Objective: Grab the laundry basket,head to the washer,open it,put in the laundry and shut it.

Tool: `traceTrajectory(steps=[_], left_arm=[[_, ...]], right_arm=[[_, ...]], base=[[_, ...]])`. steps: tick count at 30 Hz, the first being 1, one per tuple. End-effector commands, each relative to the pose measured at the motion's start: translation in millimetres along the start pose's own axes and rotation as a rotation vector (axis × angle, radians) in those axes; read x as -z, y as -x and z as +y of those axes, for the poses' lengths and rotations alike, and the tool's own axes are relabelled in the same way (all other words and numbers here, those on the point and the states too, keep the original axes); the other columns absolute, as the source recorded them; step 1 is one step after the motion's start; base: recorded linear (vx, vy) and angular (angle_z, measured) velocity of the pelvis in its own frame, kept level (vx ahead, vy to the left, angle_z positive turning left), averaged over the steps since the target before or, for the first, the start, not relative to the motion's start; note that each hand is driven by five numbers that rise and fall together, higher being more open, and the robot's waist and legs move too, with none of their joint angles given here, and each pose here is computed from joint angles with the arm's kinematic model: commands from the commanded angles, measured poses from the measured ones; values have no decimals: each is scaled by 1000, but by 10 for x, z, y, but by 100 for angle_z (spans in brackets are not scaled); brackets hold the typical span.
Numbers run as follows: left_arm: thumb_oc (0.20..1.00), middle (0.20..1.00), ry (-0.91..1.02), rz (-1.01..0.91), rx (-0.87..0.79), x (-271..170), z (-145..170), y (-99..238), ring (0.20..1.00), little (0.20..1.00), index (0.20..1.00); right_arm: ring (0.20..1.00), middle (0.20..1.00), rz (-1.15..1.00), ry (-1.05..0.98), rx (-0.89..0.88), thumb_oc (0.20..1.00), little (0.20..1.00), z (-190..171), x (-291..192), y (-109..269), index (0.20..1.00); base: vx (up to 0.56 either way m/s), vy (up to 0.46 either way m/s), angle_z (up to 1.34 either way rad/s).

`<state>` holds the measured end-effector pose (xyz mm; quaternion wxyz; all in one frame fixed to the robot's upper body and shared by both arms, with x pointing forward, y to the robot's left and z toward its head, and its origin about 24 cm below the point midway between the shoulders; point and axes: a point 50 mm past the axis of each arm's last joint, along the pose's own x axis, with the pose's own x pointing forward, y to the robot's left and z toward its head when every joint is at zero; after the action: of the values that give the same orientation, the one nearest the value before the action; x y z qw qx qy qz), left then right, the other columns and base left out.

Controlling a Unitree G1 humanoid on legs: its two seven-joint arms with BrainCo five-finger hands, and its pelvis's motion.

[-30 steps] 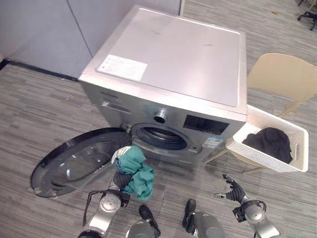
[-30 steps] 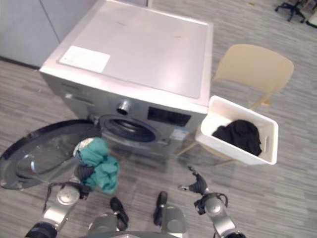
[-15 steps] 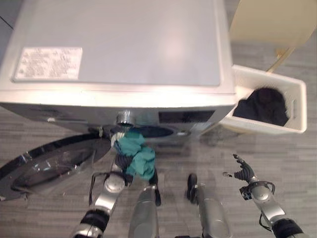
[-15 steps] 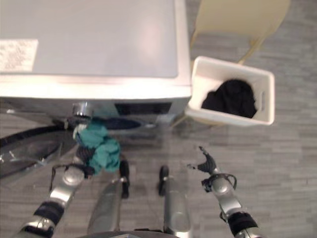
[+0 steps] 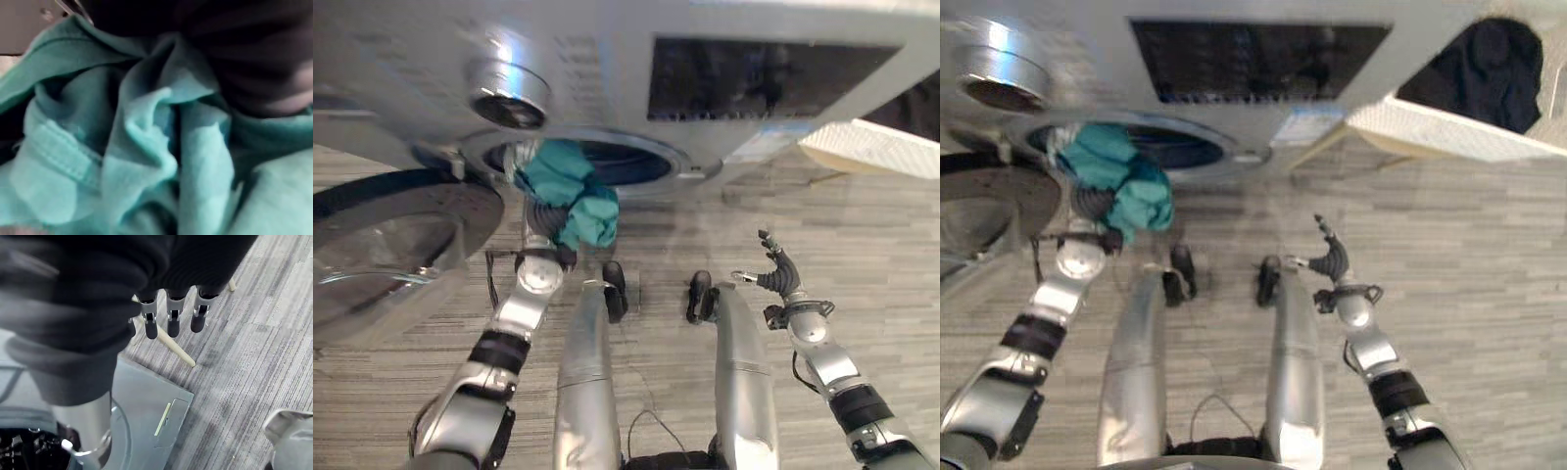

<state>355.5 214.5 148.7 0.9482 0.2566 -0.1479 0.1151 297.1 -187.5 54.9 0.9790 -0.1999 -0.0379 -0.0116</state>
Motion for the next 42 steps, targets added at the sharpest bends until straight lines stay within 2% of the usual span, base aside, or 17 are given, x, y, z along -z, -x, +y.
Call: traceTrajectory(steps=[1, 3, 4, 5, 8, 9, 10, 11, 15, 20, 21, 23, 24, 27, 36, 39, 42], left_arm=[[200, 200, -3, -192, -214, -506, 359, -374, 200, 200, 200], [200, 200, -62, -292, -290, -810, 564, -533, 200, 200, 200], [200, 200, -188, -394, -350, -1109, 773, -642, 200, 200, 200], [200, 200, -190, -398, -351, -1125, 774, -650, 200, 200, 200], [200, 200, -383, -499, -462, -1477, 1074, -748, 200, 200, 200], [809, 809, -463, -503, -489, -1531, 1176, -769, 809, 809, 809], [1000, 1000, -541, -490, -485, -1542, 1232, -791, 1000, 1000, 1000], [1000, 1000, -648, -464, -458, -1574, 1262, -855, 1000, 1000, 1000], [1000, 1000, -786, -342, -341, -1412, 1187, -966, 1000, 1000, 1000], [1000, 1000, -726, -200, -184, -1076, 1006, -974, 1000, 1000, 1000], [1000, 1000, -622, -169, -162, -919, 910, -928, 1000, 1000, 1000], [1000, 1000, -558, -144, -156, -774, 863, -868, 1000, 1000, 1000], [1000, 1000, -433, -108, -136, -522, 714, -726, 1000, 1000, 1000], [1000, 1000, -345, -74, -111, -281, 575, -536, 1000, 1000, 1000], [1000, 1000, 111, 322, 82, 905, -106, 836, 1000, 1000, 1000], [1000, 1000, 206, 528, 162, 1257, -243, 1433, 1000, 1000, 1000], [1000, 1000, 217, 601, 186, 1372, -258, 1632, 1000, 1000, 1000]], right_arm=[[1000, 1000, -60, -84, 21, 1000, 1000, -59, 32, 286, 1000], [1000, 1000, -95, -98, 7, 1000, 1000, -62, -13, 310, 1000], [1000, 1000, -138, -94, -15, 1000, 1000, -93, -81, 302, 1000], [1000, 1000, -140, -97, -13, 1000, 1000, -92, -87, 296, 1000], [1000, 1000, -186, -83, -32, 1000, 1000, -146, -152, 303, 1000], [1000, 1000, -188, -76, -37, 1000, 1000, -167, -146, 319, 1000], [1000, 1000, -185, -61, -40, 1000, 1000, -199, -130, 335, 1000], [1000, 1000, -177, -45, -40, 1000, 1000, -236, -110, 332, 1000], [1000, 1000, -154, -12, -54, 1000, 1000, -276, -67, 318, 1000], [1000, 1000, -104, -13, -66, 1000, 1000, -282, 13, 330, 1000], [1000, 1000, -85, -23, -67, 1000, 1000, -242, 52, 340, 1000], [1000, 1000, -74, -24, -67, 1000, 1000, -220, 76, 356, 1000], [1000, 1000, -38, -30, -57, 1000, 1000, -167, 144, 363, 1000], [1000, 1000, -17, -26, -55, 1000, 1000, -129, 180, 374, 1000], [1000, 1000, 213, -21, -3, 1000, 1000, -90, 597, 449, 1000], [1000, 1000, 346, -35, 9, 1000, 1000, -80, 856, 592, 1000], [1000, 1000, 396, -40, 7, 1000, 1000, -60, 957, 663, 1000]], base=[[-8, -12, -20], [2, -29, -17], [3, -11, -10], [0, 0, -10], [-20, -13, -11], [-37, -13, -11], [-40, -20, -11], [-28, -17, -8], [-21, -35, -1], [-30, -42, 9], [-24, -29, 11], [-38, -26, 10], [-45, -21, 10], [-50, -13, 16], [9, -17, 19], [128, -39, 6], [68, -22, -5]])
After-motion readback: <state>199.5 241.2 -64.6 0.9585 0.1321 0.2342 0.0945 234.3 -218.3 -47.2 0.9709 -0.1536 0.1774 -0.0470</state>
